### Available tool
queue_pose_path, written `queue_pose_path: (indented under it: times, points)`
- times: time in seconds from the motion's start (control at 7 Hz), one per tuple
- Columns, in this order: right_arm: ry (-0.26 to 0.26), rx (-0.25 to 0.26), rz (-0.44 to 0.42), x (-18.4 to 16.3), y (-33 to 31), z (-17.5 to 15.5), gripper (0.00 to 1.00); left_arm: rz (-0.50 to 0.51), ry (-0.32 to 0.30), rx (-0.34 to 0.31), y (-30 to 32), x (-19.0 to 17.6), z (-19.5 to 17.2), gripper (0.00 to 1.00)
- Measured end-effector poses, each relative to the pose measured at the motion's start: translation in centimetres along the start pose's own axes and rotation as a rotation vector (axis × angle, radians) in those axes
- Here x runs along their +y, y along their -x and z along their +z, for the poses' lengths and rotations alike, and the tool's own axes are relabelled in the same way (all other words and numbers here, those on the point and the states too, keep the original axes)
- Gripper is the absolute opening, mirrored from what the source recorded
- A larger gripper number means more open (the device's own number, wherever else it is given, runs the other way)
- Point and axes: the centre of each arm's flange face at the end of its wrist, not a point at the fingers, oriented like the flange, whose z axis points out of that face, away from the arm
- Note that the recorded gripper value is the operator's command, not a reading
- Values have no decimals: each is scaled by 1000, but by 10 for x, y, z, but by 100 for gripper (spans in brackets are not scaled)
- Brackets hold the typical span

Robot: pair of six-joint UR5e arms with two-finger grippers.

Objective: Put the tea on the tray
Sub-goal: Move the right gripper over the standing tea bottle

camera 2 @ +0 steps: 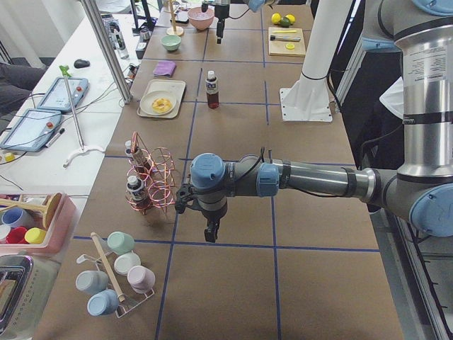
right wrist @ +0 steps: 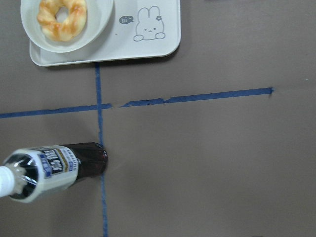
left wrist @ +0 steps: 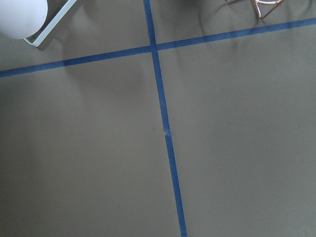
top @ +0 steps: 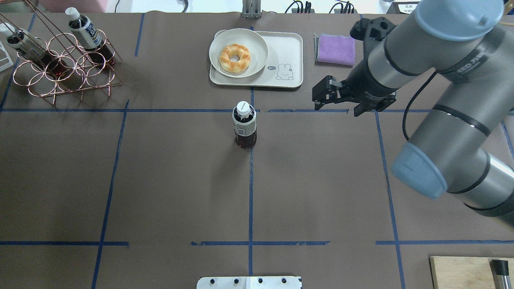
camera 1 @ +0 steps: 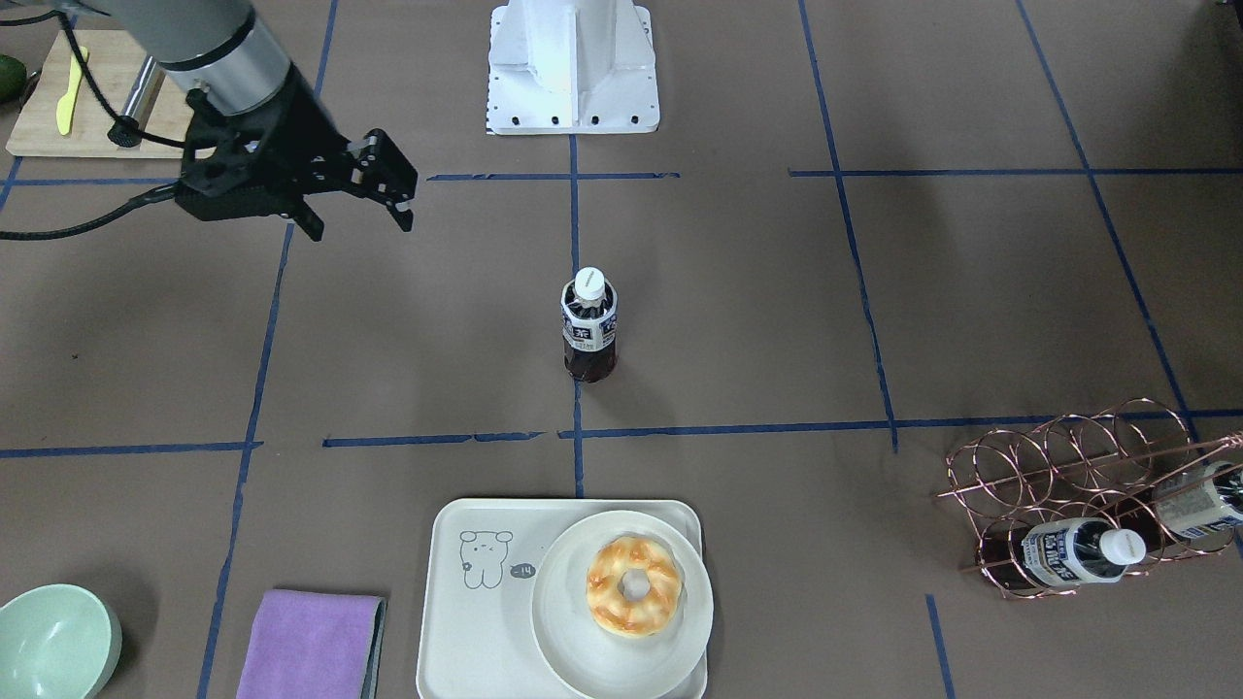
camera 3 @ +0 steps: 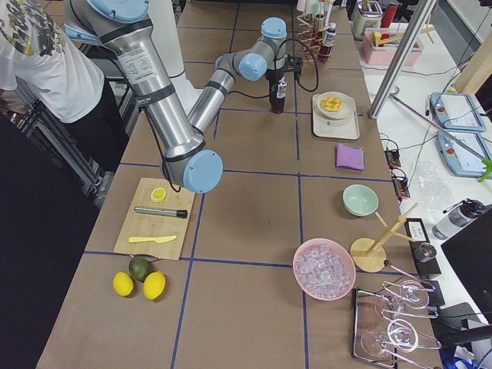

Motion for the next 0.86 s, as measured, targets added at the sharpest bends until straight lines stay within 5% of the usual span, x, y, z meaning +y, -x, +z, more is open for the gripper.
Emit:
queue_pose_path:
  times: [0.86]
  points:
    - [-55, 85, 34, 1, 160, 35, 99, -8, 2, 6, 2, 0, 2, 100]
